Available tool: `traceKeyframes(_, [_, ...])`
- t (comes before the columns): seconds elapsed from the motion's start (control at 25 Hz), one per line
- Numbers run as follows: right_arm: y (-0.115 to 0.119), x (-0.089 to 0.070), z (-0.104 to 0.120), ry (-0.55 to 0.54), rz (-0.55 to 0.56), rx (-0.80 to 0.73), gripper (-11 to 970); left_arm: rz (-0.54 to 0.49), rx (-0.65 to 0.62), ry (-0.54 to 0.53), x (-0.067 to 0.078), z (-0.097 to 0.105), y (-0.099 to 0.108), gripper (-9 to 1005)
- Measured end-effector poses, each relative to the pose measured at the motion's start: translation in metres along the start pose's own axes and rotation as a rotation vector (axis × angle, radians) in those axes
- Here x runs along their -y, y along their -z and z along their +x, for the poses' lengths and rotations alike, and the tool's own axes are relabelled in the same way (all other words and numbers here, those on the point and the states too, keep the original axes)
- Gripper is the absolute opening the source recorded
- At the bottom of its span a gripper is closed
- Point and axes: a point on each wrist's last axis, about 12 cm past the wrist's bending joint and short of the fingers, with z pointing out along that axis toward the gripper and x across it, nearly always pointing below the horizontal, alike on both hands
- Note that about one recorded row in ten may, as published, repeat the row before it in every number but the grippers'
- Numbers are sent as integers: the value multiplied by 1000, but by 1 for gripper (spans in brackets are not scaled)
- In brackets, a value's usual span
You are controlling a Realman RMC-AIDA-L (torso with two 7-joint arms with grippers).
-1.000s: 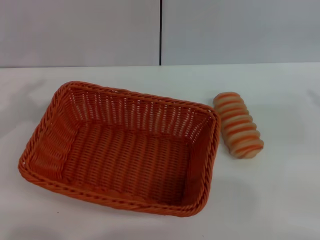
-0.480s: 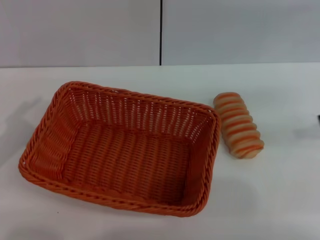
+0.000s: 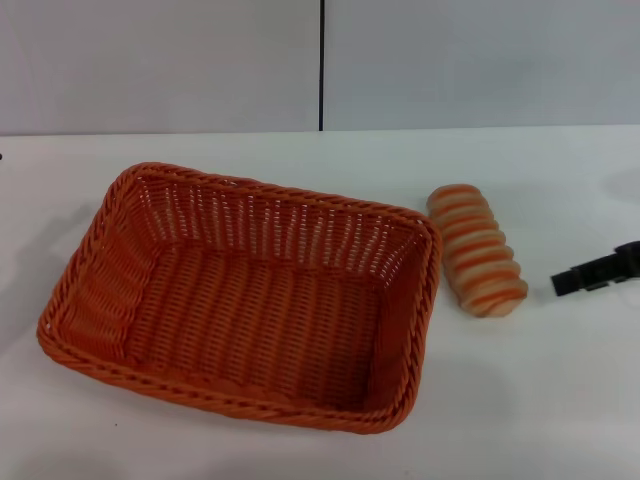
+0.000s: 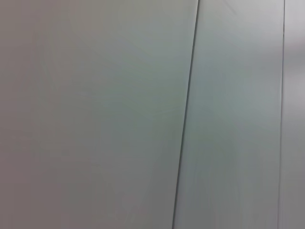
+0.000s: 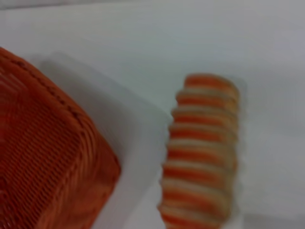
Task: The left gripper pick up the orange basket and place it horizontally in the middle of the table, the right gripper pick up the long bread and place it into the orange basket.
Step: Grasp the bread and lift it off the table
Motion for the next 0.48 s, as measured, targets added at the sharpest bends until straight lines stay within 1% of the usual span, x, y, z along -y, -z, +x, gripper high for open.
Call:
traceKeyframes(0.04, [-9, -1, 1, 13, -26, 28, 628, 8, 7, 9, 2, 1, 1, 802])
traceKeyframes(0.08, [-9, -1, 1, 13, -26, 28, 623, 12, 13, 11, 3, 1, 1, 802])
traceKeyframes(0.16, [-19, -1, 1, 21, -47, 52, 613, 12, 13, 11, 3, 1, 1, 802])
traceKeyframes(0.2, [-19, -1, 1, 21, -47, 52, 607, 12, 13, 11, 3, 1, 1, 802])
traceKeyframes(0.24, [-27, 0, 1, 19, -54, 59, 602, 16, 15, 12, 4, 1, 1, 802])
traceKeyframes(0.32, [-31, 0, 1, 18, -60, 58, 592, 17, 15, 17, 5, 2, 3, 802])
traceKeyframes(0.36, [-39, 0, 0, 11, -74, 54, 587, 14, 14, 22, 6, 3, 4, 802])
traceKeyframes(0.48, [-45, -1, 0, 6, -81, 49, 571, 14, 14, 22, 6, 3, 4, 802])
